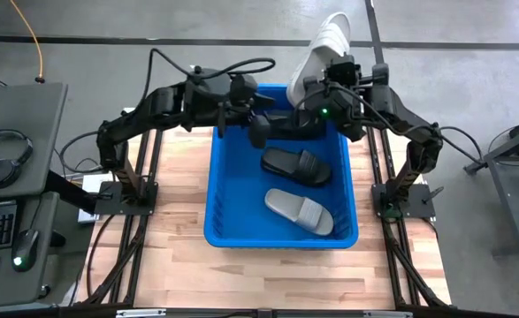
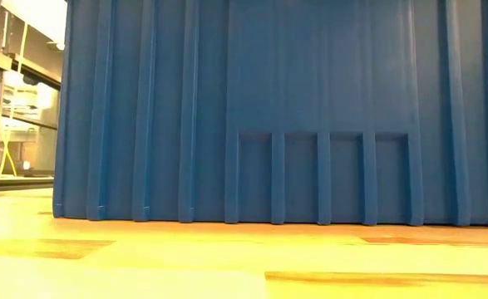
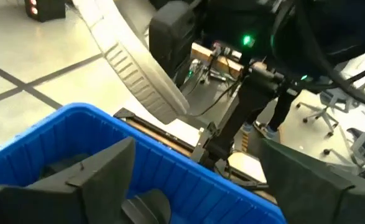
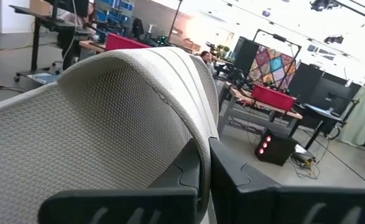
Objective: Pick and place slides into bin
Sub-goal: Stack the gray slipper on the gray slipper in the blue bin
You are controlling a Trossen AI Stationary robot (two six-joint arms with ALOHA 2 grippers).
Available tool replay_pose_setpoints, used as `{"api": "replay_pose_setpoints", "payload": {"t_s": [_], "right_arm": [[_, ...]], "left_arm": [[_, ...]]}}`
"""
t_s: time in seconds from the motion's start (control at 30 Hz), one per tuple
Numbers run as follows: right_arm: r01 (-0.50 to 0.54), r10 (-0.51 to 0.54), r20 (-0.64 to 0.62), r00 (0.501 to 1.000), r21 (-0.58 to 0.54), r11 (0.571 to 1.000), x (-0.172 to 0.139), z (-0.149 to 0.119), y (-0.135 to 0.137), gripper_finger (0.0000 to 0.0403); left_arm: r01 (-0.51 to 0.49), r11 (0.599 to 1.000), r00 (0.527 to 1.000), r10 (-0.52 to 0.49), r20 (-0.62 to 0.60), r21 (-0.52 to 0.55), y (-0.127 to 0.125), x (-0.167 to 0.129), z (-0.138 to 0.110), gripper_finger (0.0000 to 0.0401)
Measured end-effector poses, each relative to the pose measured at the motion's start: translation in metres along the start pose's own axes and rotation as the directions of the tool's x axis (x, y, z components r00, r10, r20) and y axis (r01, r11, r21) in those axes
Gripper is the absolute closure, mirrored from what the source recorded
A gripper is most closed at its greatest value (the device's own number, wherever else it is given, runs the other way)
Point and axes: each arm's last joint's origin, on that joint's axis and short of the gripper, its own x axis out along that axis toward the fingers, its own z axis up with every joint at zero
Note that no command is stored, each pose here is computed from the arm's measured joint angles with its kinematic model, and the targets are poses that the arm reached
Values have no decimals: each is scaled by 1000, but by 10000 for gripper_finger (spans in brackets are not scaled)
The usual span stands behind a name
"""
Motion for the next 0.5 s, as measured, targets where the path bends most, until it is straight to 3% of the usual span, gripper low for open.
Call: {"api": "replay_pose_setpoints", "payload": {"t_s": [0.17,0.5], "right_arm": [[-13,13,3,1000,32,999,-3,2,1,403],[-49,49,0,999,50,998,-6,7,4,403]], "left_arm": [[-2,1000,1000,2,-12,0,2,7,-2,50],[3,1000,999,-2,33,-12,2,24,-1,48]]}}
